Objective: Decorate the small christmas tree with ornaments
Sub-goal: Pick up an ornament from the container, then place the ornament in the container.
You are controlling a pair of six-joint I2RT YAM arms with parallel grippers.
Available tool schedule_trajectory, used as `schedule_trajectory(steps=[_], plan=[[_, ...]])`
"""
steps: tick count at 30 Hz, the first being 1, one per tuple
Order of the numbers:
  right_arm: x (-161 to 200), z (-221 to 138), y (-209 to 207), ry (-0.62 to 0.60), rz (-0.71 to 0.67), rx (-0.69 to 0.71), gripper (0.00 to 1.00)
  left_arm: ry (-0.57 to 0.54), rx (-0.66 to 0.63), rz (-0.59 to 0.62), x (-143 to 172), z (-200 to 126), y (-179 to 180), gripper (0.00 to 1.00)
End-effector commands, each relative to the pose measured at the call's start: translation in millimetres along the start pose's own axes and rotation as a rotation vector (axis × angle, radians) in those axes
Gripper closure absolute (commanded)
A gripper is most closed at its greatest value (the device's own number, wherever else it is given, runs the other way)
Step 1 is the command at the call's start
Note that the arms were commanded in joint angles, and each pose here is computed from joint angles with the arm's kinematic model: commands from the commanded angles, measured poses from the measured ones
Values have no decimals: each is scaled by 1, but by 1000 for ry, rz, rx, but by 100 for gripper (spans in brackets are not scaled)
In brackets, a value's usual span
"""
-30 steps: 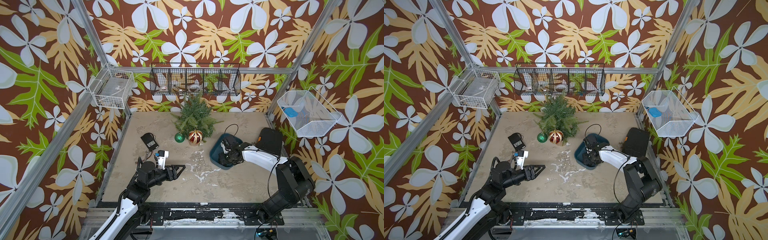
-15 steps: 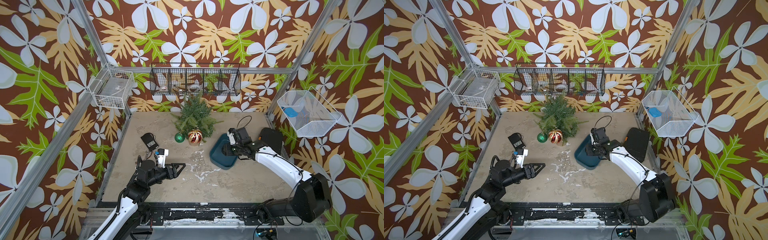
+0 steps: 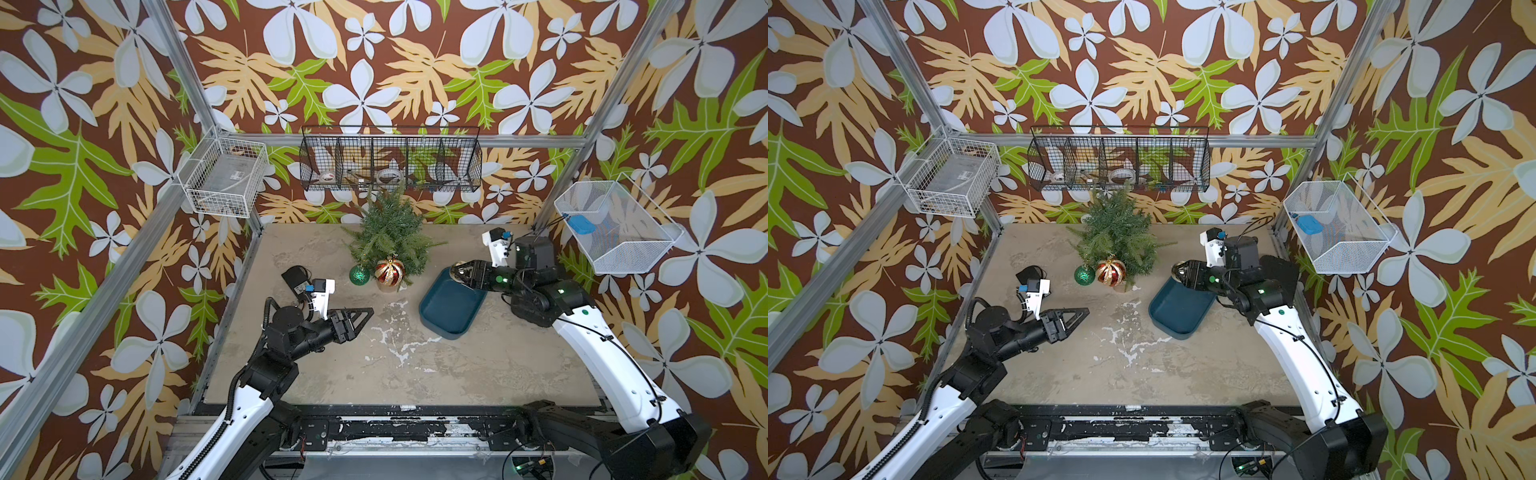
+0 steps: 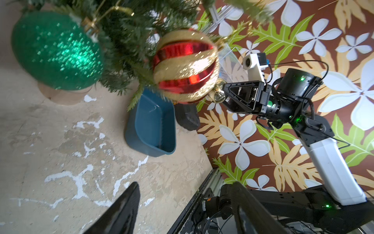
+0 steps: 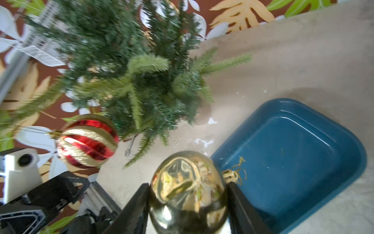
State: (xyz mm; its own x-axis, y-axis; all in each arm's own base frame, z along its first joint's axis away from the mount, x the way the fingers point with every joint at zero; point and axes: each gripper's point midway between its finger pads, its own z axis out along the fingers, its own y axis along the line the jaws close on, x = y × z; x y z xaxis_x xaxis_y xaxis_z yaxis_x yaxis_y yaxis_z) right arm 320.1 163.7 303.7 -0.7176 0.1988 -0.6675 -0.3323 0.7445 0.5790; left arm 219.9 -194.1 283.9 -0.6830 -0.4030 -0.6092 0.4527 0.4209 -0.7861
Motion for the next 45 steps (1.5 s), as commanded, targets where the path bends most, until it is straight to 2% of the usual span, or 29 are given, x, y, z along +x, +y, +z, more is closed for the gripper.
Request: schedule_trajectory(steps=[1, 8, 10, 15, 18, 21, 27, 34, 38, 45], plan=[[-9, -9, 27, -13, 10, -122, 44, -22, 59, 30, -14, -1, -23, 26], [-12, -18, 53, -14, 32, -256, 44, -49, 131, 48, -32, -3, -54, 25], [-16, -22, 55, -35, 28, -255, 44, -51, 147, 65, -36, -3, -64, 25], [-11, -12, 12, -50, -5, -35, 44, -47, 159, 87, -39, 1, -72, 25], [14, 10, -24, -2, 20, 53, 44, -43, 154, 83, -35, 1, -68, 25], [39, 31, -70, 51, 34, 198, 44, -41, 147, 71, -29, -1, -62, 25], [76, 68, -125, 188, 44, 358, 44, -41, 115, 55, -16, -7, -47, 25], [107, 113, -141, 380, -125, 501, 43, -43, 82, 54, -9, -11, -36, 25], [120, 125, -154, 479, -225, 581, 41, -41, 66, 66, -8, -12, -34, 25], [127, 132, -160, 537, -295, 626, 37, -35, 52, 74, -7, -11, -30, 26]])
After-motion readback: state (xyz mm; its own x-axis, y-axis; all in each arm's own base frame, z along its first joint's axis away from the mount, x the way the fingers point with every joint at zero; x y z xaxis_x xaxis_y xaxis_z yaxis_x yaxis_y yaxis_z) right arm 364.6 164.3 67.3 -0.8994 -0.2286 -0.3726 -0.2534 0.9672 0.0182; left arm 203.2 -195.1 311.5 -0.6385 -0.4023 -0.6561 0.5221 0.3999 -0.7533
